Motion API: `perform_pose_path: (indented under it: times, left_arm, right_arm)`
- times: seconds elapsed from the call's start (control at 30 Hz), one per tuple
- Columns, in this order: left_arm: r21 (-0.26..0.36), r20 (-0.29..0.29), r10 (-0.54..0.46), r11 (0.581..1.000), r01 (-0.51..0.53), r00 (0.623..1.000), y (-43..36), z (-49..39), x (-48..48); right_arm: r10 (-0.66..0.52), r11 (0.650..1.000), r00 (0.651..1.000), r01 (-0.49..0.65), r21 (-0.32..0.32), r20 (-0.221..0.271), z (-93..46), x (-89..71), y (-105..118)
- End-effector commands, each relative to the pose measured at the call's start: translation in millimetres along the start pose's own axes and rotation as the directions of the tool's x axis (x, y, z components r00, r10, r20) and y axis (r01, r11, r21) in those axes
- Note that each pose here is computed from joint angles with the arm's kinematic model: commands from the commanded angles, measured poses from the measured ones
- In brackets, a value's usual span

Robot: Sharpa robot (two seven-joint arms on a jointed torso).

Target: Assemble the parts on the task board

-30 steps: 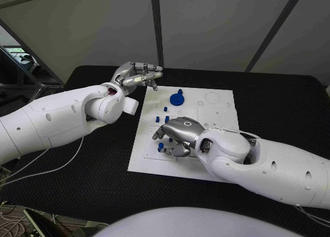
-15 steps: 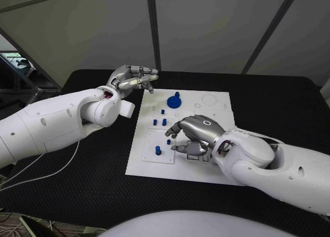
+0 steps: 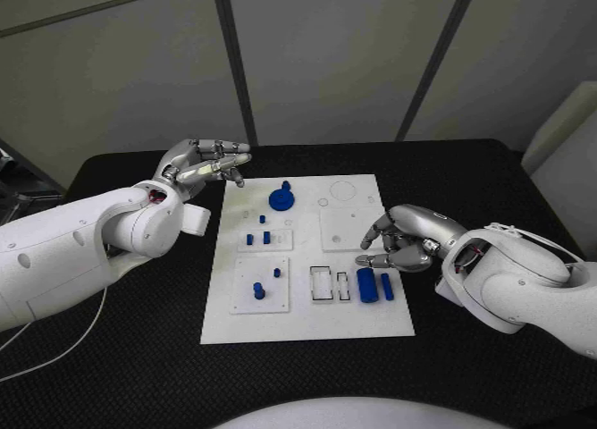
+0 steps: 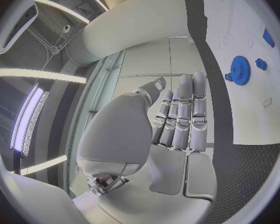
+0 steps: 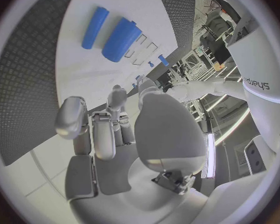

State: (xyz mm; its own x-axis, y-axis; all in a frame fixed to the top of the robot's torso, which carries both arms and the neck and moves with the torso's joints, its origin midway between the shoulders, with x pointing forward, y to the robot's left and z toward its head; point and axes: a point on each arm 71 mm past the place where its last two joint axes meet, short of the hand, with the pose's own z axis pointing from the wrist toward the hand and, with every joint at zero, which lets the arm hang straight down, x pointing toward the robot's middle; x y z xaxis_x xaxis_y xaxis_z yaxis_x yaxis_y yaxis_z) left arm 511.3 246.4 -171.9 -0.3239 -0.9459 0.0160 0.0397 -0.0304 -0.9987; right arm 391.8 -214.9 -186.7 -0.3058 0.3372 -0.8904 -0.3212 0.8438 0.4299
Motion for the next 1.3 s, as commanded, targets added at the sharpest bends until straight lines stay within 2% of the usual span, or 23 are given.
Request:
perform_pose_path:
  times: [0.03, 0.17, 0.47, 0.73, 1.07, 1.3]
  left_arm:
    - [0.004, -0.008, -0.006, 1.0, 0.006, 1.0, -1.1, 0.2, 2.4]
    - [0.003, -0.008, -0.005, 1.0, 0.005, 1.0, -0.7, -0.6, 2.0]
    - [0.0, -0.008, -0.006, 1.0, 0.006, 1.0, 0.4, -2.2, 1.4]
    - [0.0, -0.006, -0.005, 1.0, 0.005, 1.0, 0.8, -2.4, 0.4]
    - [0.0, -0.002, -0.004, 1.0, 0.004, 1.0, 0.8, -2.8, -1.1]
    - [-0.001, 0.0, -0.003, 1.0, 0.003, 1.0, 0.8, -3.2, -2.1]
  right_arm:
    - [0.025, 0.994, 0.999, -0.023, 0.11, -0.023, -6.2, -1.4, -11.2]
    - [-0.013, 0.99, 1.0, 0.017, 0.143, -0.022, -11.3, -3.2, -17.3]
    - [-0.063, 0.983, 0.998, 0.067, 0.173, -0.025, -14.1, 1.4, -16.6]
    - [-0.073, 0.984, 0.997, 0.078, 0.16, -0.039, -13.8, 8.7, -11.3]
    - [-0.077, 0.985, 0.993, 0.09, 0.144, -0.094, -16.4, 26.9, -6.3]
    - [-0.078, 0.987, 0.991, 0.093, 0.132, -0.109, -17.3, 34.4, -2.7]
